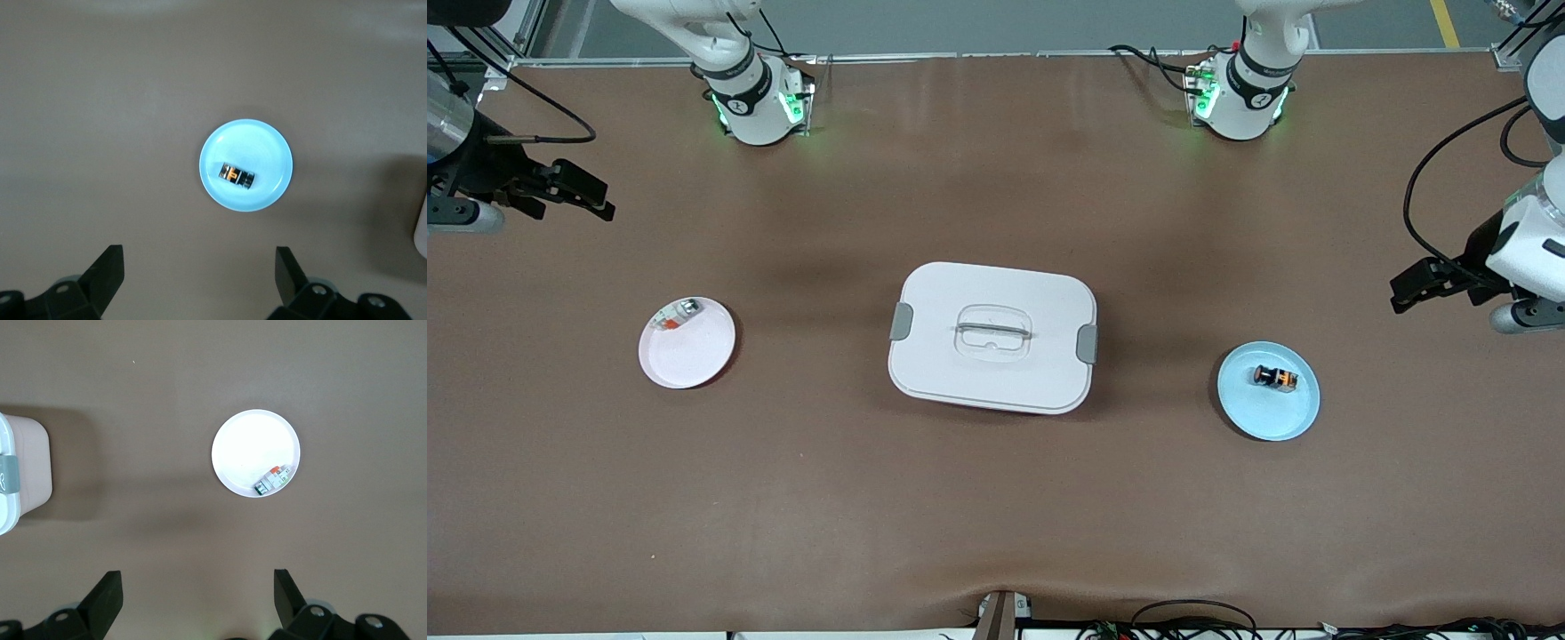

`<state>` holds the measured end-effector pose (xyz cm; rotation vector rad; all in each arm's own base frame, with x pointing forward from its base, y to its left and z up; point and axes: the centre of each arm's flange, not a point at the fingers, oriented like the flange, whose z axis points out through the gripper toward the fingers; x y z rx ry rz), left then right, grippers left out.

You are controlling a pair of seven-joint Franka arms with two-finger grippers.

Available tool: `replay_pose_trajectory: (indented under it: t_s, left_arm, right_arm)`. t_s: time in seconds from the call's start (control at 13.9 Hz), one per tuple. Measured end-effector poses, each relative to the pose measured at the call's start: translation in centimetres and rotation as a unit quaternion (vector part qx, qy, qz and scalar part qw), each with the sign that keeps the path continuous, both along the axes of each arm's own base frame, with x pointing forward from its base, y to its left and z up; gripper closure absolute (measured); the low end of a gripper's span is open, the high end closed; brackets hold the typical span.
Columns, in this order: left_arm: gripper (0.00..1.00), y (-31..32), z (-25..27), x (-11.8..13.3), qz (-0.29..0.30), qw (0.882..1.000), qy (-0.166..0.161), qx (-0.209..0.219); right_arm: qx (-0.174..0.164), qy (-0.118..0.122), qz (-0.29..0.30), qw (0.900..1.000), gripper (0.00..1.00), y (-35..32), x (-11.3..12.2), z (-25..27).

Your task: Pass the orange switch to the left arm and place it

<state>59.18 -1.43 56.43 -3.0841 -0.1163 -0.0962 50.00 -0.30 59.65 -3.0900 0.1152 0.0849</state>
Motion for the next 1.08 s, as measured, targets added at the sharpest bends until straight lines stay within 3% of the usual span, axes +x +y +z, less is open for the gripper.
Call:
replay_pose_trajectory:
  t_s: [0.58, 1.08]
  left_arm:
    - [0.00, -1.2, 1.3, -0.6, -0.009, 1.000, -0.008, 0.003]
    - [0.00, -1.3, 4.6, -3.0, -0.008, 1.000, -0.011, 0.005]
  right_arm:
    - [0.000, 0.006, -0.002, 1.000, 0.00, 0.0, -0.3, 0.1]
    - [0.000, 0.017, -0.002, 1.000, 0.00, 0.0, -0.7, 0.1]
